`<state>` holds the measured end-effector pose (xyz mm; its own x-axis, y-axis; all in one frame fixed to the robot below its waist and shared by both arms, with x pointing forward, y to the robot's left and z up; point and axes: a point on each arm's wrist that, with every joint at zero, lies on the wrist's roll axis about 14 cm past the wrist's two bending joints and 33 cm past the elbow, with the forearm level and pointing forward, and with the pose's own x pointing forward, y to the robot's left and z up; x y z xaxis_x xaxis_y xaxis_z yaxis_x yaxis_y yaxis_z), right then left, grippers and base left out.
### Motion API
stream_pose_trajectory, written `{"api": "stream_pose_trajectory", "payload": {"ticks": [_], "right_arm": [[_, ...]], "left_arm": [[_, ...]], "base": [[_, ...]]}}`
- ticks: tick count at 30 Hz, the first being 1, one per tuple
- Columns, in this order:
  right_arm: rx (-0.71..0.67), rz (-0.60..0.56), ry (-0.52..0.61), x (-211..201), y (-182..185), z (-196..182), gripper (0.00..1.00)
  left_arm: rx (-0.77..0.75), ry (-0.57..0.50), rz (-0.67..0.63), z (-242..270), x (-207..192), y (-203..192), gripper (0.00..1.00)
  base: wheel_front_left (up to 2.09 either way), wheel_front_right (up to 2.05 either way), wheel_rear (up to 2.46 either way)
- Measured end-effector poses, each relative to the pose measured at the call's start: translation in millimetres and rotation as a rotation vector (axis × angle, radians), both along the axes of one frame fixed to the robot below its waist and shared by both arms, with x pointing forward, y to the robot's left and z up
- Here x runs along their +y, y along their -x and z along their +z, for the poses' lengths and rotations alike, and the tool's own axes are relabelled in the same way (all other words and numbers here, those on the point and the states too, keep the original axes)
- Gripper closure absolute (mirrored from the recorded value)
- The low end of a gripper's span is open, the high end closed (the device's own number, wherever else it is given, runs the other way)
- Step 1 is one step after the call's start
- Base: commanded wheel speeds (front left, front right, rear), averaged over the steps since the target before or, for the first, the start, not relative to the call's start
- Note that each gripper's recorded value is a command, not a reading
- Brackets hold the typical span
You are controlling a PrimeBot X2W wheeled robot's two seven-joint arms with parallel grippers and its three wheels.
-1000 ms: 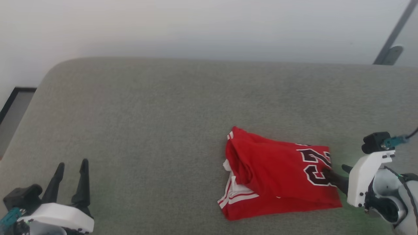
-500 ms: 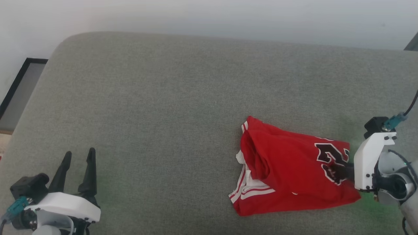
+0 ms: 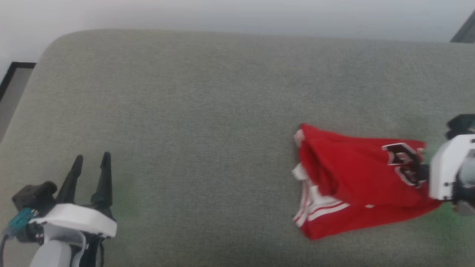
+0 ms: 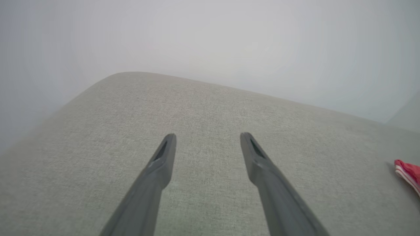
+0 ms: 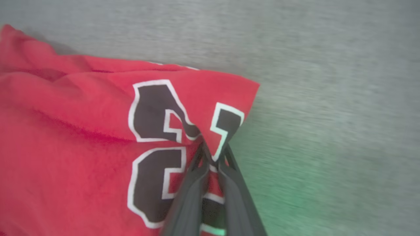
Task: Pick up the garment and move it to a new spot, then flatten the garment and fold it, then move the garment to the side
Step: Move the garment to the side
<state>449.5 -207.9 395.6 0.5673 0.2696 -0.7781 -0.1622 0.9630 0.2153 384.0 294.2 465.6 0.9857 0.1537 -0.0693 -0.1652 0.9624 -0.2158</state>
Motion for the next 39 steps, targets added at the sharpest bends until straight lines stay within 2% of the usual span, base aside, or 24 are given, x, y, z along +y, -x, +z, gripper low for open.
{"api": "stream_pose_trajectory", "payload": {"ticks": [15,21,28,35,39], "right_arm": [[-0.188,-0.226,0.283,-142,-29,64,1.00],[-0.255,-0.291,0.368,-181,-35,88,1.00],[-0.341,-0.369,0.517,-234,-40,113,1.00],[-0.387,-0.400,0.641,-268,-43,118,1.00],[-0.383,-0.393,0.700,-278,-44,109,1.00]], "left_arm": [[-0.046,0.013,-0.266,4,-93,-83,0.00],[-0.049,0.016,-0.367,0,-130,-109,0.00],[-0.052,0.023,-0.489,-10,-175,-139,0.00],[-0.037,0.031,-0.582,-28,-208,-158,0.00],[-0.022,0.033,-0.615,-40,-220,-166,0.00]], "base": [[0.00,0.00,0.00],[0.00,0.00,0.00],[0.00,0.00,0.00],[0.00,0.00,0.00],[0.00,0.00,0.00]]}}
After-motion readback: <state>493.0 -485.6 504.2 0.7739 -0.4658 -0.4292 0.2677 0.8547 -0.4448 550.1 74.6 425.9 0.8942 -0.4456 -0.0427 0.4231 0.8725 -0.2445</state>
